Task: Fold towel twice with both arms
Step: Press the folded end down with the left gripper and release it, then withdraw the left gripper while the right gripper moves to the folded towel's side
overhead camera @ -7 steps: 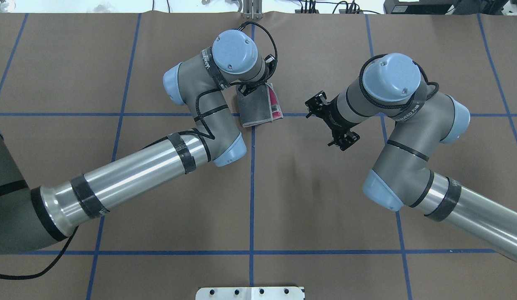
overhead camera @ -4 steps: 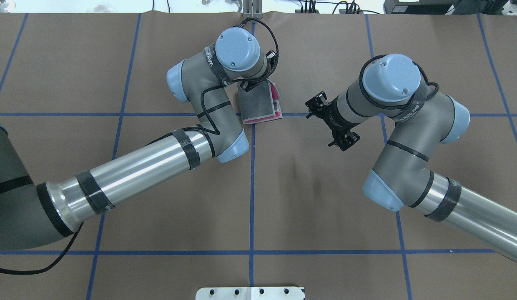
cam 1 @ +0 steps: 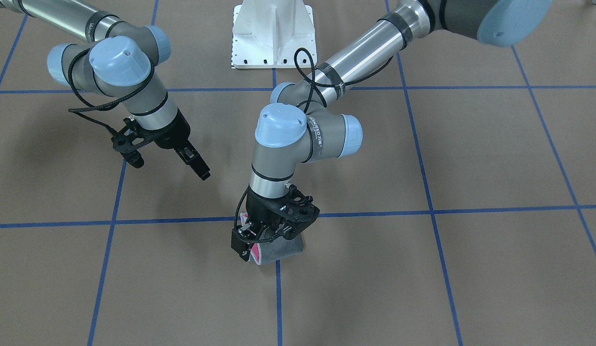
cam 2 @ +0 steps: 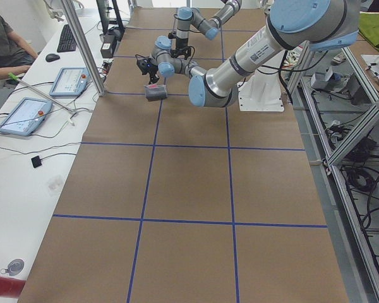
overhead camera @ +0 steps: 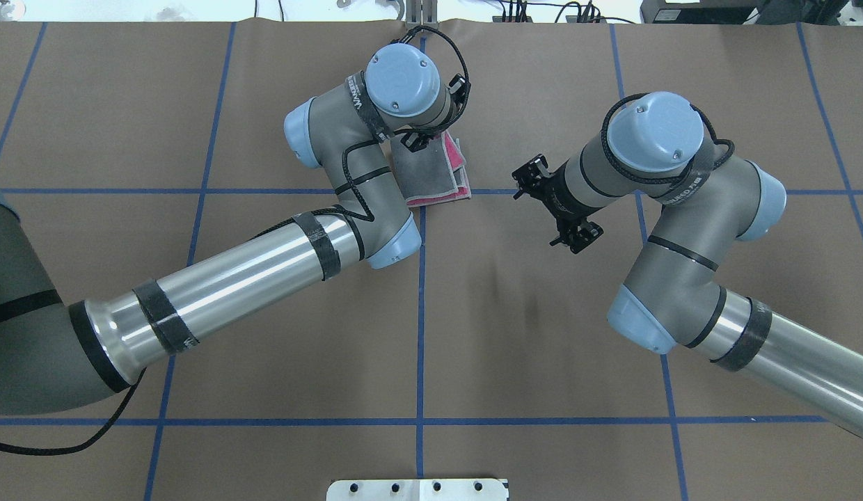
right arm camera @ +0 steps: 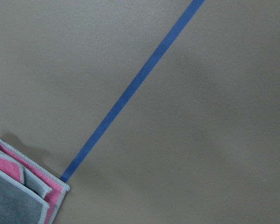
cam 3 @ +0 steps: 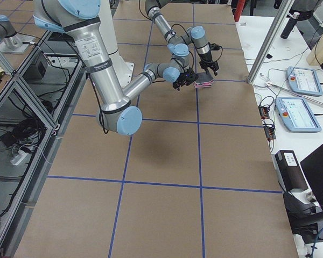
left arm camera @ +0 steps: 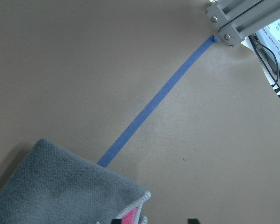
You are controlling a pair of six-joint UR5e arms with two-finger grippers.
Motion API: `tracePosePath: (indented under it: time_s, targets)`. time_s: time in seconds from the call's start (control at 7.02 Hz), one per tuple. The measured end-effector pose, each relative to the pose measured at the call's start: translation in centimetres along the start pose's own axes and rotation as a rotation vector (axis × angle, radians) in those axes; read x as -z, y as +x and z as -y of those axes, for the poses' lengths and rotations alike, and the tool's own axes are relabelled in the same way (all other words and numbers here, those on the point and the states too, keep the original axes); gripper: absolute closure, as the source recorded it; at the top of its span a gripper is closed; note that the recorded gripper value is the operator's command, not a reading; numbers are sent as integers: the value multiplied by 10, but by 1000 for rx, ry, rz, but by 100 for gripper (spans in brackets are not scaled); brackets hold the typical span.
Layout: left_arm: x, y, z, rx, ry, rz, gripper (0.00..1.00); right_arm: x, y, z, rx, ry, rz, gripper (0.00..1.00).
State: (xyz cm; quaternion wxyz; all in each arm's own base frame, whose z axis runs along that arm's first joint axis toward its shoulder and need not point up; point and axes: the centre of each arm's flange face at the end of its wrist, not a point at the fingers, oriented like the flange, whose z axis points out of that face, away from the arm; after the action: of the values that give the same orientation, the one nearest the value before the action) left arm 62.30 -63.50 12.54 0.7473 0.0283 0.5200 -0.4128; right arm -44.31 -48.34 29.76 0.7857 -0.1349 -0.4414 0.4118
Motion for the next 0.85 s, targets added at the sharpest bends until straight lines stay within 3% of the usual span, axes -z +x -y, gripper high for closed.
tracePosePath:
  time_s: [0.28, 0.43, 0.85]
  targets:
    - [27, 21, -1, 5, -42, -24, 0, -5, -5, -4, 5, 6, 4, 0]
    - [47, 24, -3, 6, -85, -1, 0, -10, -16, -7, 6, 15, 10, 0]
    - [91, -40, 35, 13, -169, 35, 0, -35, -73, -17, -15, 82, 38, 1]
